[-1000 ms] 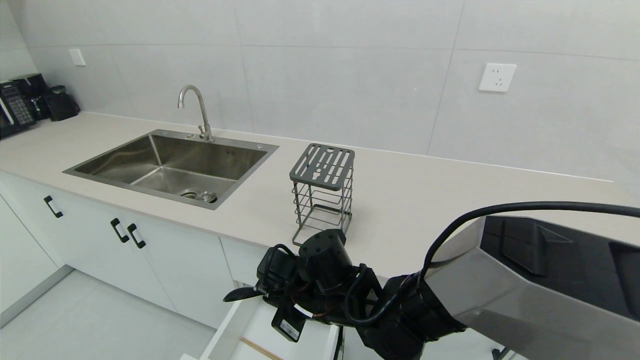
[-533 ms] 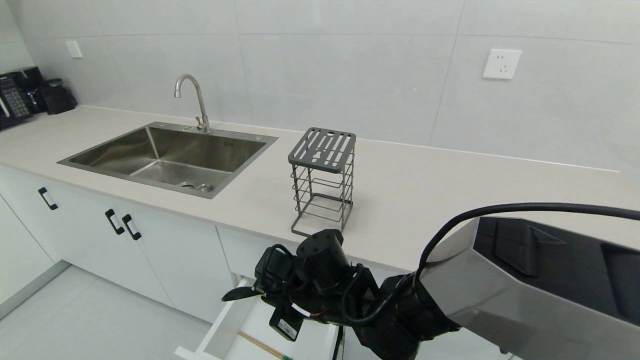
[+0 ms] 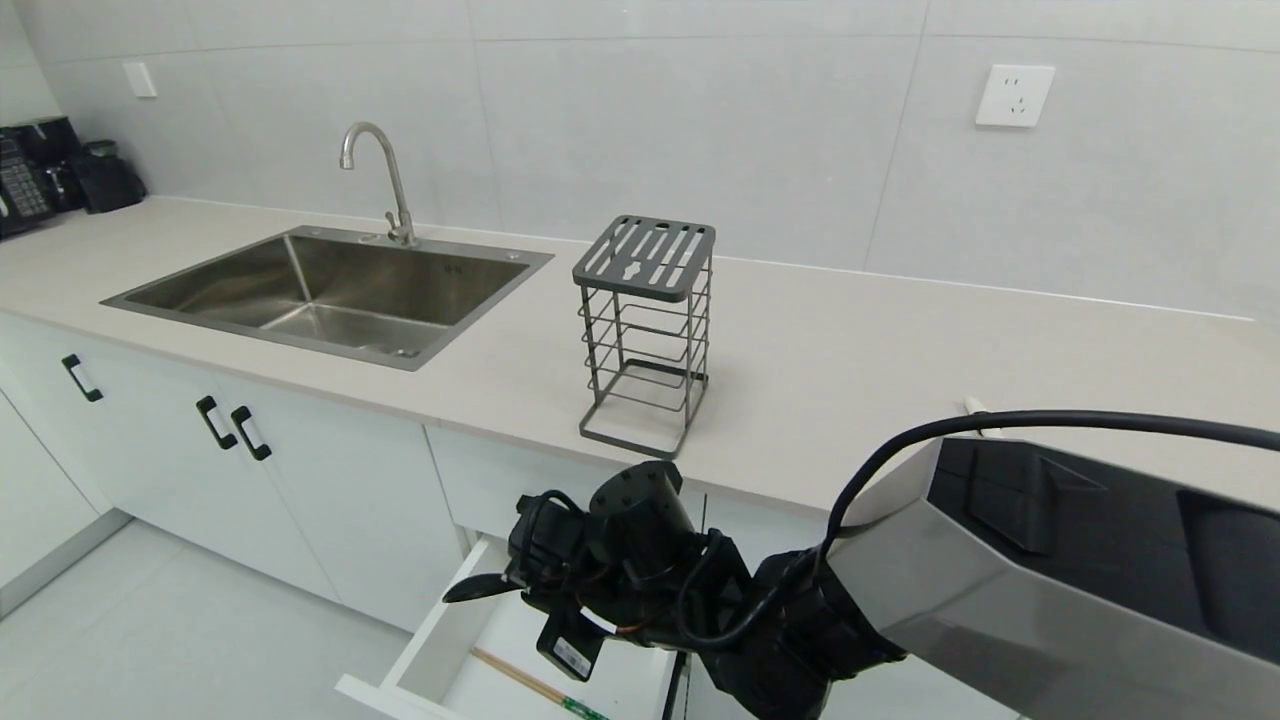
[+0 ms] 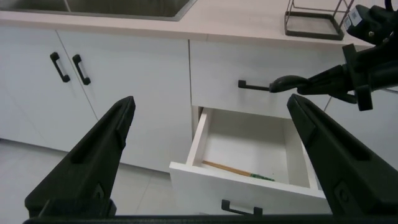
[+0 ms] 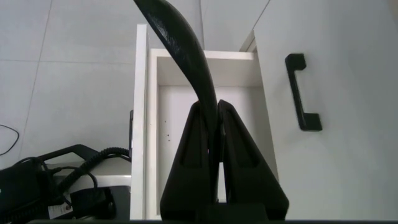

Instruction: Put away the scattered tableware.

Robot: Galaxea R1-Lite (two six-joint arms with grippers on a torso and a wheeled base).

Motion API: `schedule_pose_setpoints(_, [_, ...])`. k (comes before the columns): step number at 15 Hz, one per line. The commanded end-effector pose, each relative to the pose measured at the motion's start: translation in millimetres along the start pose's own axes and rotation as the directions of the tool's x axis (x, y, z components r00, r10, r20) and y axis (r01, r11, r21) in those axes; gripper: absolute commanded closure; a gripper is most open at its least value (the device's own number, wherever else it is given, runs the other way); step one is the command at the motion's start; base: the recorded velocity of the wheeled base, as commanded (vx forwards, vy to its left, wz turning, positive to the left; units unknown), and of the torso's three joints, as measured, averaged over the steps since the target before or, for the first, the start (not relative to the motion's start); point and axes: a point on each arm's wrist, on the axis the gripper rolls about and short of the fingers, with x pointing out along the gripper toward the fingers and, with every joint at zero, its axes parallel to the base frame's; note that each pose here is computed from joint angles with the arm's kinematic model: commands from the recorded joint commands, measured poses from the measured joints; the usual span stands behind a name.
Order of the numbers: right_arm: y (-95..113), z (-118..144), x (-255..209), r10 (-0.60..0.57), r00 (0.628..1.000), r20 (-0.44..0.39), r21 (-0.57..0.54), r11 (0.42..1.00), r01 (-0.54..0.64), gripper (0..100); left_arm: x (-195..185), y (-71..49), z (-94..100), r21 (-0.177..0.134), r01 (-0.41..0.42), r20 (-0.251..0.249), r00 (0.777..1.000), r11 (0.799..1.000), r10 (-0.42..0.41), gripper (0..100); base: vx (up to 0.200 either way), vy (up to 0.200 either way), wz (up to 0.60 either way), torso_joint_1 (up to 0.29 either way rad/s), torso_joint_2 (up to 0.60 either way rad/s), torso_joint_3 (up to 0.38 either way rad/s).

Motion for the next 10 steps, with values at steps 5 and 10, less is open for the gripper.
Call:
schedule_pose_setpoints(5, [0.4, -3.5, 4.3, 0.002, 1.0, -0.006, -0.001, 1.0, -0.002, 100, 0.1, 0.0, 0.0, -0.001, -0.002, -0.001, 1.0, 1.0, 0.002, 0, 0.0, 0.0, 0.0, -0.159, 0.31, 0.151])
schedule_pose_setpoints(10, [-0.2, -6.3, 8.4, 0.002, 1.0, -0.011, 0.002, 1.0, -0.002, 100, 0.1, 0.0, 0.0, -0.001, 0.0, -0.001, 1.0, 1.0, 0.0, 0, 0.0, 0.0, 0.0, -0.107, 0.21, 0.103])
